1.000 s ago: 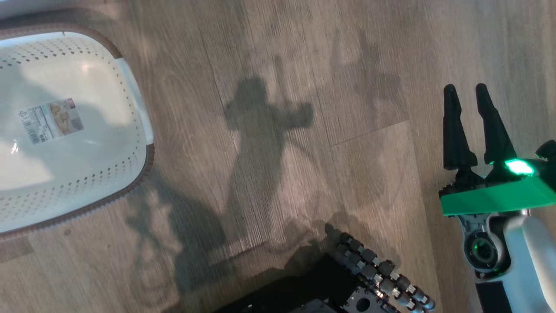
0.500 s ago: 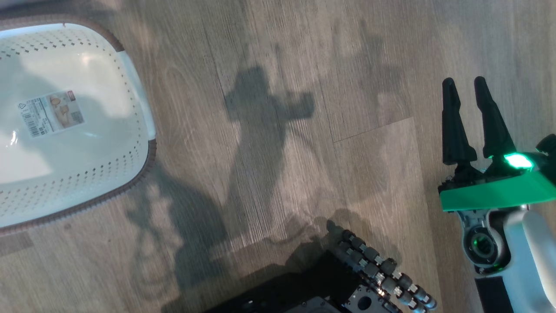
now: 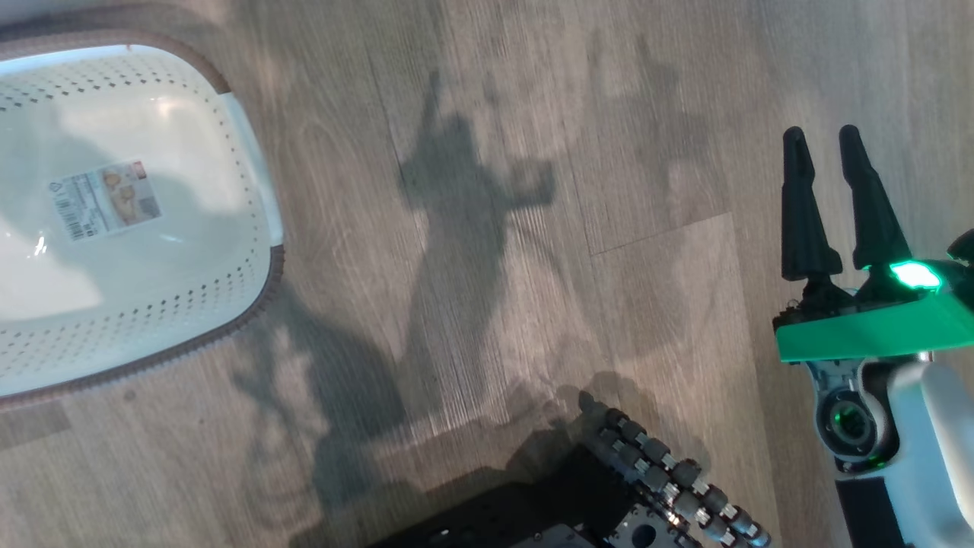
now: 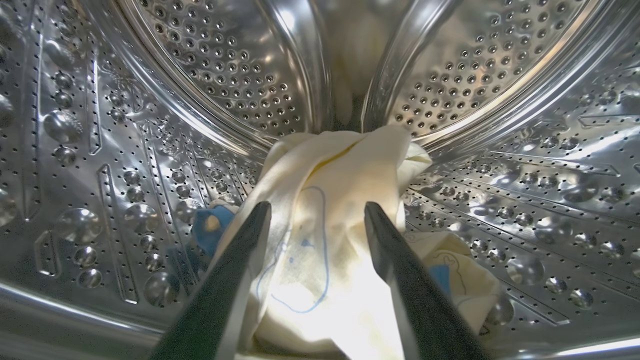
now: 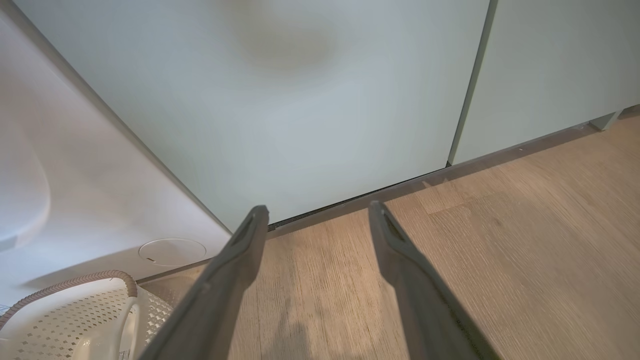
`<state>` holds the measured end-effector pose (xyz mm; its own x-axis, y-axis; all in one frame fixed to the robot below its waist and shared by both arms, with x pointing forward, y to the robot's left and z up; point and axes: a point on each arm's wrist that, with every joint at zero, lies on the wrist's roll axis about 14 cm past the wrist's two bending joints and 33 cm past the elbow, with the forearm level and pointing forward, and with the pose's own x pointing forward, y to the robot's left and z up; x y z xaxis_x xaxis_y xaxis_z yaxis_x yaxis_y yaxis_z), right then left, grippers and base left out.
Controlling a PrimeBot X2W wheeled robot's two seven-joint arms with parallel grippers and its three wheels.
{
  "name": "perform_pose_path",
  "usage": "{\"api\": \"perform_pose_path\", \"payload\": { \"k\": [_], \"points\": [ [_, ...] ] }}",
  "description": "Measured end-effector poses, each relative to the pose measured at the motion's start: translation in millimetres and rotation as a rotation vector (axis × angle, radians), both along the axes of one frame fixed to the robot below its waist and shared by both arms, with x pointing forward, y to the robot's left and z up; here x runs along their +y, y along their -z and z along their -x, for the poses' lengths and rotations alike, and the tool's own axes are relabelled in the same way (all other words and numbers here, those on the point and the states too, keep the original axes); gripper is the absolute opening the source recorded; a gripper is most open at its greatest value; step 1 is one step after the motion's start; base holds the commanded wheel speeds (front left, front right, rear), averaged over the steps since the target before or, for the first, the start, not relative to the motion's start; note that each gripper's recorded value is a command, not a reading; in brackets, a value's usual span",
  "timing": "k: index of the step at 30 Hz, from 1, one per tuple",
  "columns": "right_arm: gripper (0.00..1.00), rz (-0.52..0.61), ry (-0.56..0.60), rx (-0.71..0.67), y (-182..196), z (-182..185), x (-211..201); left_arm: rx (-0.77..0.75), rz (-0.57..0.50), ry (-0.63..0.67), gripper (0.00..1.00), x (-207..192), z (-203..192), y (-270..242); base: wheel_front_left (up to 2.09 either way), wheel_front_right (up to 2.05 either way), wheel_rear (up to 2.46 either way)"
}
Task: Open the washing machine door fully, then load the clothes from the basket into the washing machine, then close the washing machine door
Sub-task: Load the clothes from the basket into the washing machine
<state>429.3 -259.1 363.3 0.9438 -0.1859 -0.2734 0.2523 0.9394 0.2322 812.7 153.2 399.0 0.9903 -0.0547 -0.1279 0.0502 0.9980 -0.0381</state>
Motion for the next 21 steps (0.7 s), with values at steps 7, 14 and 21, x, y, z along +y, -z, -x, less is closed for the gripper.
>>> {"api": "perform_pose_path", "payload": {
  "k": [7, 14, 21],
  "points": [
    [1.00, 0.011, -0.005, -0.021, -5.3, -4.3, -0.4, 0.018, 0.015, 0.009, 1.00, 0.8, 12.2, 2.2, 0.00, 0.00, 0.00],
    [1.00, 0.018, -0.025, -0.052, -12.9, -11.1, 4.3, 0.014, 0.023, 0.021, 1.00, 4.2, 31.9, -0.7, 0.00, 0.00, 0.00],
    [1.00, 0.012, -0.050, -0.087, -22.6, -16.6, 10.7, -0.021, 0.035, 0.003, 1.00, 14.6, 60.4, -9.2, 0.00, 0.00, 0.00]
  ]
}}
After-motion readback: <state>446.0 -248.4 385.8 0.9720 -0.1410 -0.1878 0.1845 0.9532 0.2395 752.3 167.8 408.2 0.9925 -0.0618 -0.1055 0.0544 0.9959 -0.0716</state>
